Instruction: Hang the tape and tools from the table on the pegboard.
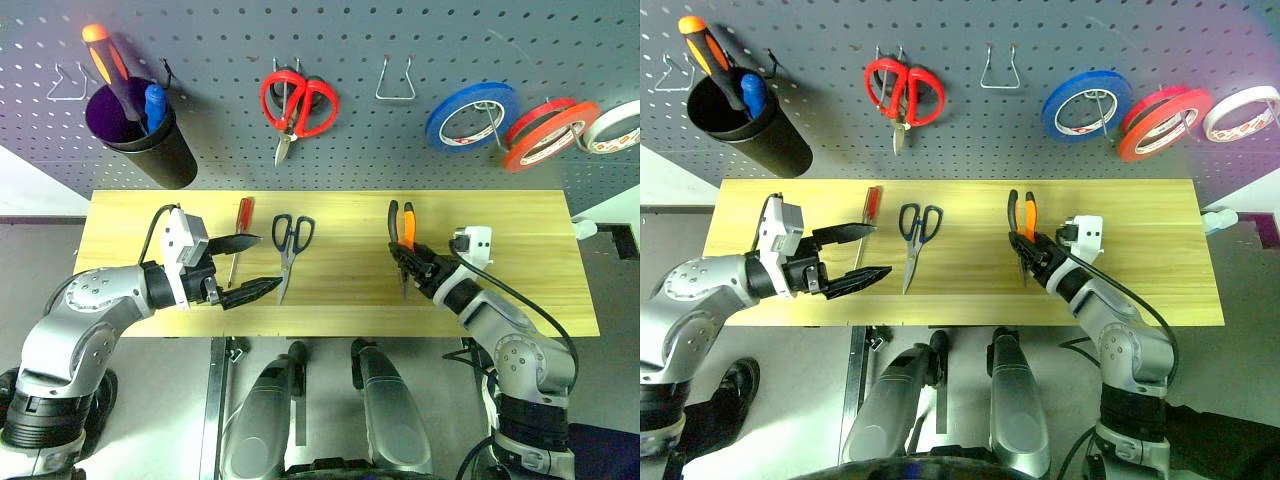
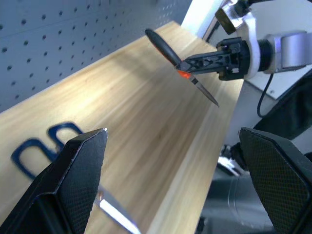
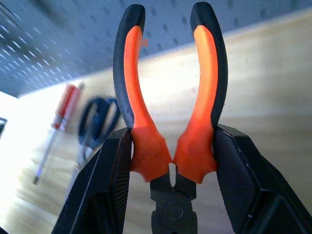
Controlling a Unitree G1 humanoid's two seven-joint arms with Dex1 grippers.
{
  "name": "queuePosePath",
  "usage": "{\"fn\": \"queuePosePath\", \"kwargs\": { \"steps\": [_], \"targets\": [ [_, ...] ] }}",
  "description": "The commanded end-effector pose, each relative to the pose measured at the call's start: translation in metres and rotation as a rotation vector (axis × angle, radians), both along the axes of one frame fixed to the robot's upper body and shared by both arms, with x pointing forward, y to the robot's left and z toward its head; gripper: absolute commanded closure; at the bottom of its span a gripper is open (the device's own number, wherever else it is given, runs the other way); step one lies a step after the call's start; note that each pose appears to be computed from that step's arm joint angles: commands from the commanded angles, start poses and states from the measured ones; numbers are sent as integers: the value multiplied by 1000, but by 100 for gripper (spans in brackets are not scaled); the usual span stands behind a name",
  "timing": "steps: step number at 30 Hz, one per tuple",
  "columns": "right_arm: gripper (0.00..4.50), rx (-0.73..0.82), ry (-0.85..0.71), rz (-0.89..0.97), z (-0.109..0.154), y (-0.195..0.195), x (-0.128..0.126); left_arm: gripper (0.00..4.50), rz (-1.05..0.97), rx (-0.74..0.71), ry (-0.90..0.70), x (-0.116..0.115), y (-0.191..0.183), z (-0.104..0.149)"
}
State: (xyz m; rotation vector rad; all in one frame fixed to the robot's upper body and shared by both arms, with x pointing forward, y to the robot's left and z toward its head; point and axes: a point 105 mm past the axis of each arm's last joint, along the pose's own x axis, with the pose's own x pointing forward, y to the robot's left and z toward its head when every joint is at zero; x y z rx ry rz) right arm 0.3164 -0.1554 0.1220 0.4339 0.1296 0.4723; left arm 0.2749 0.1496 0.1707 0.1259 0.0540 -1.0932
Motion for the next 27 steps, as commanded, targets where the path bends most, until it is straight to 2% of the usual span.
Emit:
{"fn": "queuePosePath", "kwargs": {
  "steps": [1,7,11,18,27],
  "targets": [
    [237,40,-117,-9,27,-7,-3,0,-25,-4,-34,2,-5,3],
    [237,62,-204,-36,46,-16,-2,0,-44,-46,-42,9,-10,9],
    [237,78,-253,-11,59,-16,-2,0,-53,-55,-61,12,-13,13],
    [237,83,-332,47,80,-11,2,0,-76,-63,-148,12,-22,34],
    [237,82,-432,114,112,-8,12,0,-43,-86,-203,19,-23,42]
  ]
}}
